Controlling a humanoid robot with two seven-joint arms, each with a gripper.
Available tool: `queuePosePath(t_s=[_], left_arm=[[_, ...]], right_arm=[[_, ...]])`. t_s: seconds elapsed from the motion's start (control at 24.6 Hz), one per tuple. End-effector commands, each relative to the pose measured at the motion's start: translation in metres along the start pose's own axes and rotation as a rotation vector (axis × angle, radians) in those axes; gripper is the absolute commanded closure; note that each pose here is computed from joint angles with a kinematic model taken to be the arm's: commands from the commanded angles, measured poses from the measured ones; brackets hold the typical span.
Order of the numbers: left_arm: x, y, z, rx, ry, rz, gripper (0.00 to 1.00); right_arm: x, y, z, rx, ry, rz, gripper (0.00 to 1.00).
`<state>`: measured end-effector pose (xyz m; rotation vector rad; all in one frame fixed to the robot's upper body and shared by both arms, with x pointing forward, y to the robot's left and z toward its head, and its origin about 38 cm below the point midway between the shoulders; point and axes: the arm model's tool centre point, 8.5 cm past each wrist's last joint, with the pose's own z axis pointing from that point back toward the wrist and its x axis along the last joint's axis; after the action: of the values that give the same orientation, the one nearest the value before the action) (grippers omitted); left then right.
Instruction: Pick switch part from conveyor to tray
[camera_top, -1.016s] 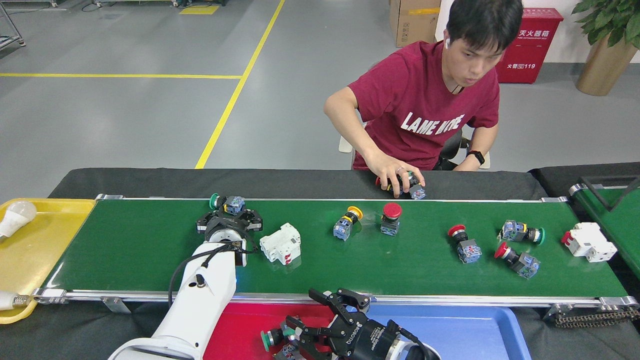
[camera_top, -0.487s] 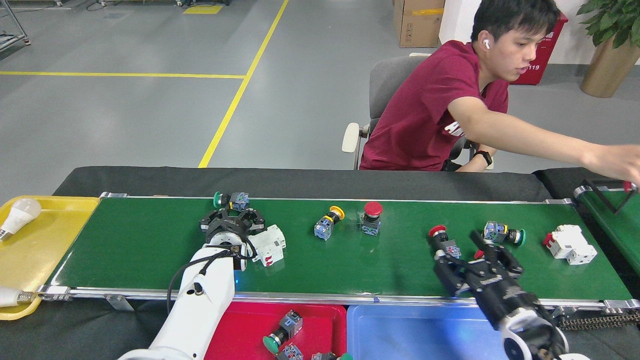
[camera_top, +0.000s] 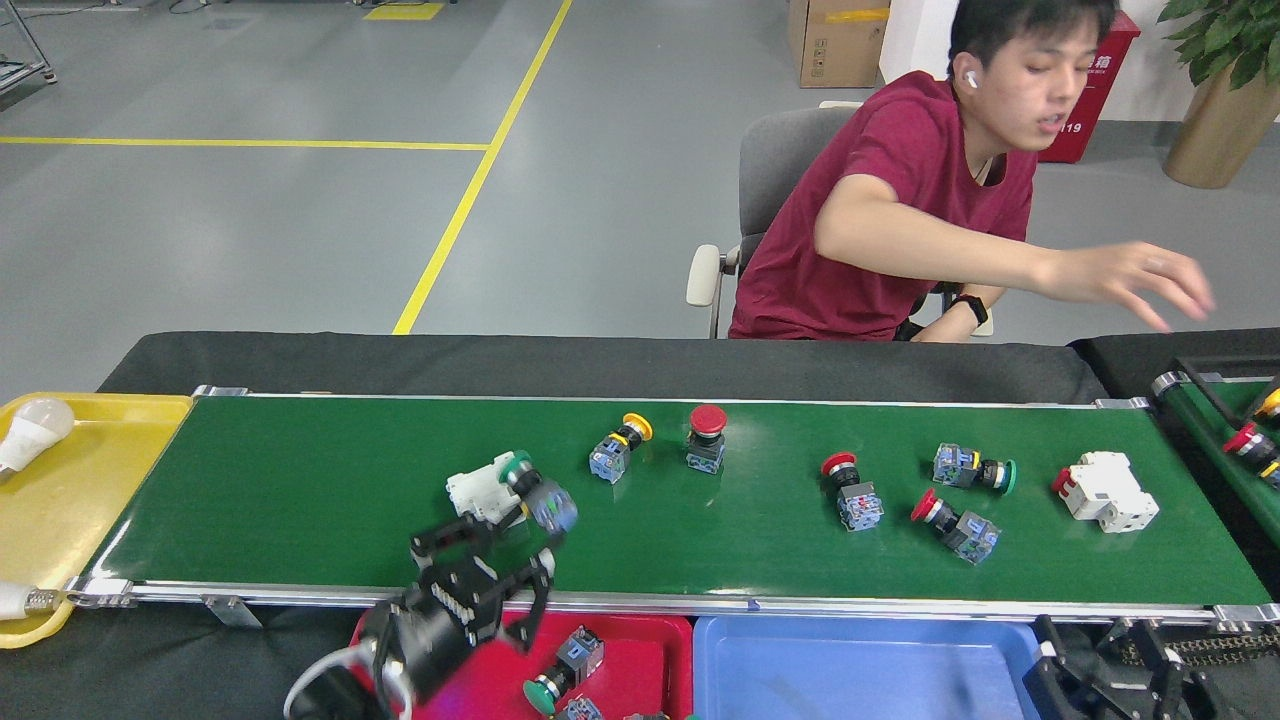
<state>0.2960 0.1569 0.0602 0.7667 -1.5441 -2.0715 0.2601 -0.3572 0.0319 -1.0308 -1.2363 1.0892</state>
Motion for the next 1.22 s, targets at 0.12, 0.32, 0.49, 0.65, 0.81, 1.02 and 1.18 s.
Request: queuePosePath(t_s=[0.12, 0.32, 0.49, 0.65, 0.81, 1.02, 1.18], left_arm=[[-0.016, 0.001, 0.012, 0.016, 0.049, 0.003, 0.00], [-0.053, -0.008, 0.039, 0.006, 0.225, 0.044, 0.00], [-0.093, -0.013, 0.064, 0.012, 0.534, 0.100, 0.00], [-0.103, -0.021, 0.070, -0.007, 0.618, 0.119, 0.00], [-0.104, -0.019, 0.065, -0.001, 0.628, 0.122, 0.00], [-0.115, -0.035, 0.056, -0.032, 0.674, 0.174, 0.00], [-0.130, -0.032, 0.047, -0.024, 0.687, 0.173, 0.00]], right_arm=[[0.013, -0.010, -0.010, -0.023, -0.040, -0.002, 0.03], [0.028, -0.010, -0.028, 0.041, -0.082, -0.001, 0.04], [0.050, -0.011, -0.050, 0.088, -0.093, 0.034, 0.06], [0.073, -0.012, -0.086, 0.129, -0.057, 0.059, 0.06], [0.101, 0.000, -0.109, 0.189, -0.116, 0.075, 0.22], [0.120, 0.009, -0.111, 0.220, -0.246, 0.094, 0.98], [0.130, 0.005, -0.110, 0.205, -0.315, 0.069, 0.98]])
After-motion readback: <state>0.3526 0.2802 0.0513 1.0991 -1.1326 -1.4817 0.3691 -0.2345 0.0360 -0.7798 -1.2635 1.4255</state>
